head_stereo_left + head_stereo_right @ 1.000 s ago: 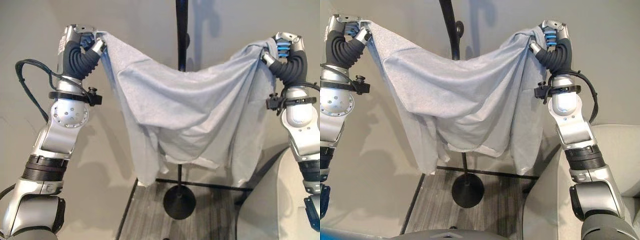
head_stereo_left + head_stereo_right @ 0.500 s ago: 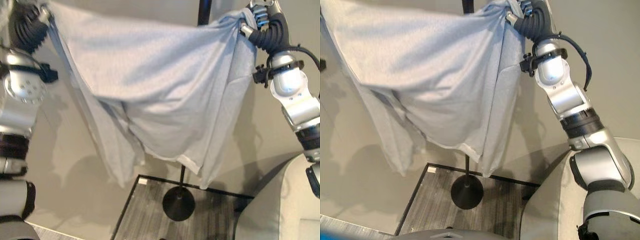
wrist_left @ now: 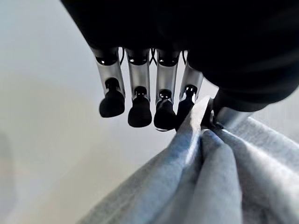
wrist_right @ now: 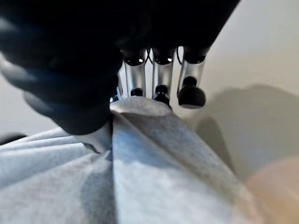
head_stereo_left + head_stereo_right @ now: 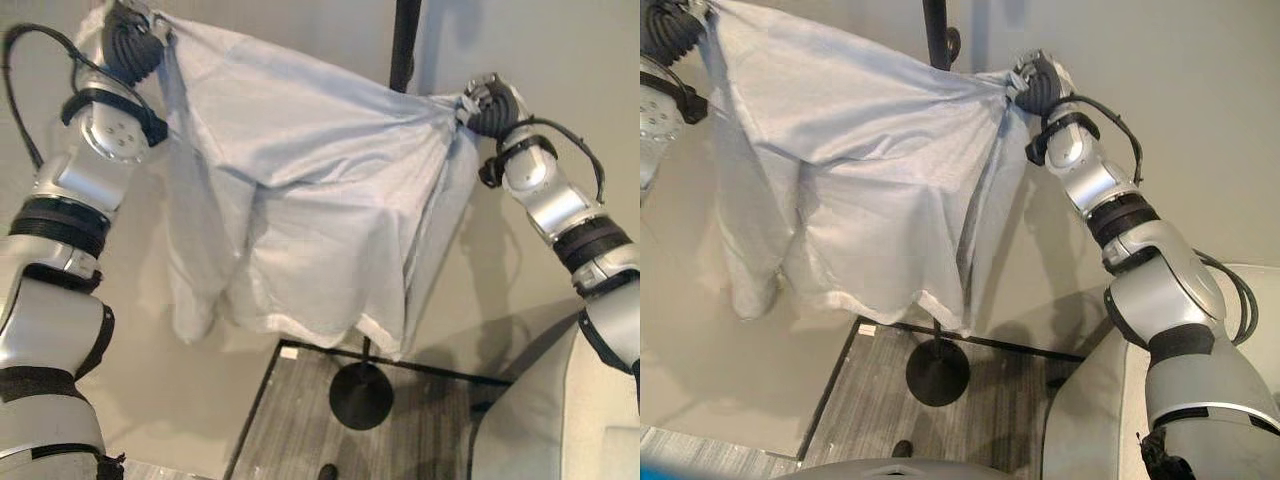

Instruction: Hang the clothes on the sofa on the clothes rack.

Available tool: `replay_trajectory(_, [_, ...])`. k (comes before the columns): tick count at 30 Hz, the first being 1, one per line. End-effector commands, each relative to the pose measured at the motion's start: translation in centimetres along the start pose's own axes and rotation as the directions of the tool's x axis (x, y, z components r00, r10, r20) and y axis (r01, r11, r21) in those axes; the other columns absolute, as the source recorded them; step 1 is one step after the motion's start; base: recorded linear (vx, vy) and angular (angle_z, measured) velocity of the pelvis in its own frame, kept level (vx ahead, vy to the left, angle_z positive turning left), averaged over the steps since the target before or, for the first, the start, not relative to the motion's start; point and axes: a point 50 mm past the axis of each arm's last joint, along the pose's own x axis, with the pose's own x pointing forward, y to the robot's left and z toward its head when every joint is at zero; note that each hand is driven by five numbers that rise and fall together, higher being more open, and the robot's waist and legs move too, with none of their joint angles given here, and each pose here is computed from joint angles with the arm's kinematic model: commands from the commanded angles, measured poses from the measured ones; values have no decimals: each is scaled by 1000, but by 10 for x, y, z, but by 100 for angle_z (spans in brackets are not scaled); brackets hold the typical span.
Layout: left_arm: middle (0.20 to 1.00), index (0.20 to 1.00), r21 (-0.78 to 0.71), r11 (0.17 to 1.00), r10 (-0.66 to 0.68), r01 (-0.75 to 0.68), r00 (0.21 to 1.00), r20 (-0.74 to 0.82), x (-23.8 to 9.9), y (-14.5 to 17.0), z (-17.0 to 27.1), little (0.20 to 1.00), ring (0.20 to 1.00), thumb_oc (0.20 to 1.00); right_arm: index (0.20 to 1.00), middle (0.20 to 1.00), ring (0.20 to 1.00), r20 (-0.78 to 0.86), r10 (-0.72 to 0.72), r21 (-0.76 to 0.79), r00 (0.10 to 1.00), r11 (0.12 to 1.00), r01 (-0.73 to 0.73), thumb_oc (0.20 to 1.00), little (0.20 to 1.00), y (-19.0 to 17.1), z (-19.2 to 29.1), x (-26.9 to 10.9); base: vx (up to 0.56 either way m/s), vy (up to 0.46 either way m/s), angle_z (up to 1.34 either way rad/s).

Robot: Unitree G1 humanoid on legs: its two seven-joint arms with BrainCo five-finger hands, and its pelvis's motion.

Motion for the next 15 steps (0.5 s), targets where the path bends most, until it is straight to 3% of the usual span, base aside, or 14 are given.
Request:
replay_trajectory(1, [200,200,-36,989,142,-141,990,8,19,40,13,200,200,200,200,200,200,-5,-181,-64,984,982,180,200,200,-56,3,12,-29,30,-4])
replay_trajectory(15, [200,200,-123,991,60,-54,997,50,16,3,34,200,200,200,200,200,200,-112,-207,-183,972,966,184,200,200,-66,-28,4,0,2,-1])
